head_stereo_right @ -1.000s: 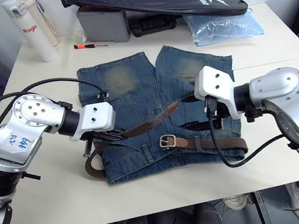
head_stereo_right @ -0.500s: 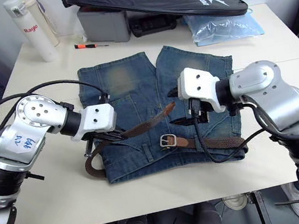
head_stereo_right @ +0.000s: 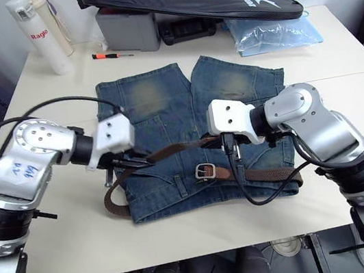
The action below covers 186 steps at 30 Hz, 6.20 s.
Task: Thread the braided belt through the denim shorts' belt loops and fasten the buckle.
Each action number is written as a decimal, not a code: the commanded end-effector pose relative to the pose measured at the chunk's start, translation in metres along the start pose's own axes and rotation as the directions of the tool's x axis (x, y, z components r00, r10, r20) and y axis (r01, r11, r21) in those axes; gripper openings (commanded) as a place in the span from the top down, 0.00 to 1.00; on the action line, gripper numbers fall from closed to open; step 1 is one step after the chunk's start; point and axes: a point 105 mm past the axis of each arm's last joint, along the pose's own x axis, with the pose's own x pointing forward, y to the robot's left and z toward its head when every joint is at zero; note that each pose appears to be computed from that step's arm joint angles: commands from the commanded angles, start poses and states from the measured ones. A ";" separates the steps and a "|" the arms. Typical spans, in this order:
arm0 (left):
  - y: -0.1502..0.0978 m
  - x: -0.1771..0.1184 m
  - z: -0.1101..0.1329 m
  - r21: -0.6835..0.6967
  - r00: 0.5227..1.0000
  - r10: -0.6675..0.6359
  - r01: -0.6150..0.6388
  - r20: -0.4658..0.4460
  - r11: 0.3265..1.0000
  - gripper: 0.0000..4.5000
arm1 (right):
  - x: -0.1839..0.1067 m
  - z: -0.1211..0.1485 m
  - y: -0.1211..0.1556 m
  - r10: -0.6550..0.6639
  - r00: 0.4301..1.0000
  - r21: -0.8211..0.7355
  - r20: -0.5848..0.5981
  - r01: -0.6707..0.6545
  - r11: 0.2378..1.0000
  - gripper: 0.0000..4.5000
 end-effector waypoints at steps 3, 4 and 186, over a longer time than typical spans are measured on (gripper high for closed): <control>0.019 -0.059 0.034 -0.496 0.933 0.195 -0.021 0.302 0.868 0.24 | -0.012 0.001 -0.012 -0.100 0.995 -0.032 -0.001 0.100 0.994 1.00; 0.017 -0.065 0.042 -0.542 0.913 0.190 0.039 0.360 0.840 0.15 | -0.012 0.000 -0.013 -0.109 0.994 -0.032 -0.003 0.109 0.994 1.00; -0.003 0.071 -0.023 -0.936 0.703 0.704 -0.174 0.099 0.305 1.00 | -0.069 -0.019 -0.015 -0.119 0.973 0.433 -0.197 0.195 0.880 0.02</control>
